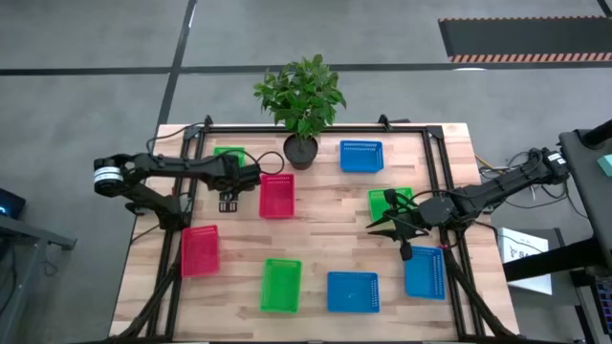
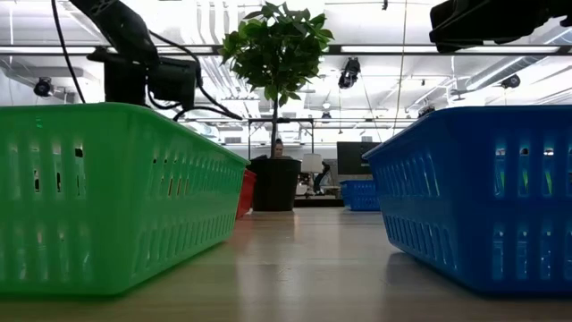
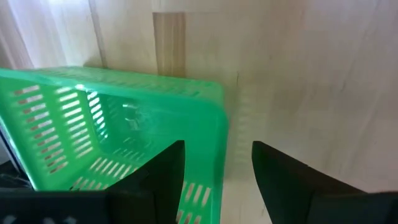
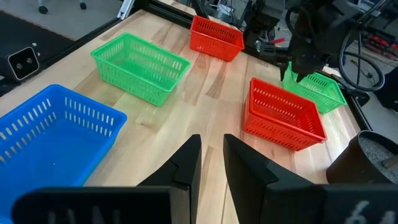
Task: Stack baskets by color
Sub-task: Stack the top green basket on top of the bottom green basket, then stack the top blue basket on top of the bottom left blue basket
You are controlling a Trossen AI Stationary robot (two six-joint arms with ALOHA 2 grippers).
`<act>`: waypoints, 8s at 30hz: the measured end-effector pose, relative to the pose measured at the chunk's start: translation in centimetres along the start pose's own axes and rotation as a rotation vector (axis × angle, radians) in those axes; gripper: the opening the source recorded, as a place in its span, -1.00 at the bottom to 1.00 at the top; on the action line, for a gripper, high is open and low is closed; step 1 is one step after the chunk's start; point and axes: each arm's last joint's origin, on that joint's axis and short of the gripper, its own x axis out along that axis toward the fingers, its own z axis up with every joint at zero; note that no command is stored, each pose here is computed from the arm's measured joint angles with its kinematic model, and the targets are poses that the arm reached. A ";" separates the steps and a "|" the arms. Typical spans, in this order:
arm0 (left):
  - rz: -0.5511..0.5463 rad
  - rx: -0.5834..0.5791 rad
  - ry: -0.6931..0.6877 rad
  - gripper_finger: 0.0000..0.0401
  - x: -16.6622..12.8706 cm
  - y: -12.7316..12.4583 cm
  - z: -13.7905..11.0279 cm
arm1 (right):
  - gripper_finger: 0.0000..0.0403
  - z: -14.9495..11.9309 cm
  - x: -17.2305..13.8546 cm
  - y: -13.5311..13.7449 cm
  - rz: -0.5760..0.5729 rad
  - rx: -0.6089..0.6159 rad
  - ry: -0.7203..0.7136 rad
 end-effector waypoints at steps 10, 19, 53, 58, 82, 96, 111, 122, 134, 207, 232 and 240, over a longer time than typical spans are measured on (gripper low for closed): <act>-0.007 0.011 0.023 -0.18 0.7 -0.4 -0.5 | -0.70 0.0 0.0 0.0 0.000 -0.004 0.000; -0.005 0.010 0.019 -0.74 0.7 -0.4 -0.5 | -0.70 0.0 0.0 0.0 0.000 -0.004 0.000; 0.034 -0.182 -0.093 -1.00 -12.3 -3.5 1.7 | -0.70 -0.3 0.0 0.1 0.007 0.030 0.028; -0.055 -0.250 -0.201 -1.00 -15.2 -6.2 1.7 | -0.70 -0.6 -0.3 0.1 0.013 0.049 0.055; -0.373 -0.264 -0.055 -1.00 -23.7 -19.6 10.3 | -0.70 -2.0 -2.3 0.2 0.014 -0.001 -0.168; -0.392 -0.134 -0.083 -1.00 -23.8 -24.5 11.5 | -0.70 -2.0 -2.3 0.2 0.006 -0.029 -0.172; -0.387 -0.046 -0.227 -1.00 -23.8 -25.7 12.5 | -0.70 -2.1 -2.2 -0.1 -0.031 -0.031 -0.157; -0.331 0.026 -0.207 -1.00 -22.1 -27.5 13.0 | -0.70 -2.4 -2.1 -0.1 -0.034 -0.017 -0.143; -0.396 -0.007 -0.247 -1.00 -22.4 -28.0 13.4 | -0.70 -2.8 -2.0 -0.1 -0.061 -0.012 -0.125; -0.050 0.022 -1.201 -0.99 -20.2 -16.0 8.0 | -0.70 -2.0 -0.1 -0.1 -0.057 0.370 -0.043; 0.246 -0.473 -1.490 -1.00 -15.2 -9.8 -0.3 | -0.70 -3.2 1.4 -8.6 -0.317 0.428 0.392; 0.241 -0.517 -1.517 -1.00 -15.6 -8.9 -1.5 | -0.27 -5.8 1.9 -12.4 -0.367 0.461 0.518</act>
